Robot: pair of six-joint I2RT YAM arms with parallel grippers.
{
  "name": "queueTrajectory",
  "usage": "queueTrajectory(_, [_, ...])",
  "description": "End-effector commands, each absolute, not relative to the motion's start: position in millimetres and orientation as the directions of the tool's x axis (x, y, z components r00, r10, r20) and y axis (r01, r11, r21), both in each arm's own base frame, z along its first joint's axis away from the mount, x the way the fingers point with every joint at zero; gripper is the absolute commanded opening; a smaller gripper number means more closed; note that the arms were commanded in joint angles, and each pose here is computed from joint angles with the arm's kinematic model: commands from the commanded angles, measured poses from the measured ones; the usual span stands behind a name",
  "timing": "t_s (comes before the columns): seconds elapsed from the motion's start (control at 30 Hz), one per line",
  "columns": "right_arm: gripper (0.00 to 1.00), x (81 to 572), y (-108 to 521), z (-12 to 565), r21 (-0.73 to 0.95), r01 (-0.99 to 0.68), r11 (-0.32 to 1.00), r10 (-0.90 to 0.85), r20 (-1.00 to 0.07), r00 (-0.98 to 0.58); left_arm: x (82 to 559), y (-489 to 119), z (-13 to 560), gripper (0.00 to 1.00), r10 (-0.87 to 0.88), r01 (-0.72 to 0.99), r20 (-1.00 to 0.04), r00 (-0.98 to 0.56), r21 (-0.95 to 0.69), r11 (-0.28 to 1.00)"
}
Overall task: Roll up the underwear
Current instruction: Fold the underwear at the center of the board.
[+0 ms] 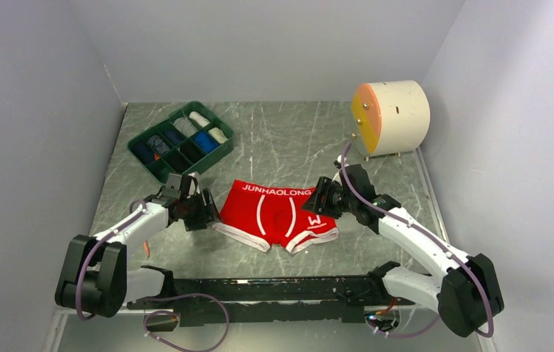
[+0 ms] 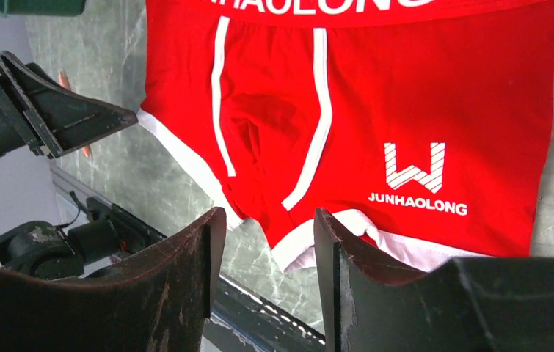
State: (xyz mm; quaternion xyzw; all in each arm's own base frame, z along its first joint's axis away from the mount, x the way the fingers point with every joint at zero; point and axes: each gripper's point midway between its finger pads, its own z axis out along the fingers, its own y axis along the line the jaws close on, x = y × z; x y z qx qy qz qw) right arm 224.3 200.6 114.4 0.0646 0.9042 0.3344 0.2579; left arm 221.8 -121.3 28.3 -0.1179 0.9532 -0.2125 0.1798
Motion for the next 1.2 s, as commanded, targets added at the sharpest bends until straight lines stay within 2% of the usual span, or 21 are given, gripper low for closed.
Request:
queueTrajectory(0.0, [0.51,228.3,207.7,134.4,0.624,-0.142,0.769,0.221,-0.467,-0.856,219.8,-119.9,19.3,0.63,-0.329,-0.183,-0.274,-0.904,-0.447,0.876])
queueTrajectory(0.4, [0.51,221.5,233.7,114.9,0.593,-0.153,0.791,0.143,-0.422,-0.895,221.2,-113.3,12.6,0.45,-0.318,-0.179,-0.299,-0.899,-0.412,0.893])
queueTrajectory(0.8, [0.53,213.8,257.1,99.4,0.558,-0.18,0.81,0.068,-0.393,-0.917,208.0,-118.7,3.7,0.38,-0.296,-0.173,-0.292,-0.91,-0.381,0.908])
queueTrajectory(1.03, [0.54,209.4,274.8,94.1,0.542,-0.216,0.812,0.013,-0.388,-0.922,211.1,-117.7,6.6,0.24,-0.289,-0.164,-0.31,-0.906,-0.371,0.914])
queueTrajectory(1.17, [0.54,212.6,290.3,93.4,0.538,-0.22,0.814,0.007,-0.387,-0.922,214.6,-120.6,11.1,0.12,-0.279,-0.143,-0.323,-0.904,-0.385,0.912])
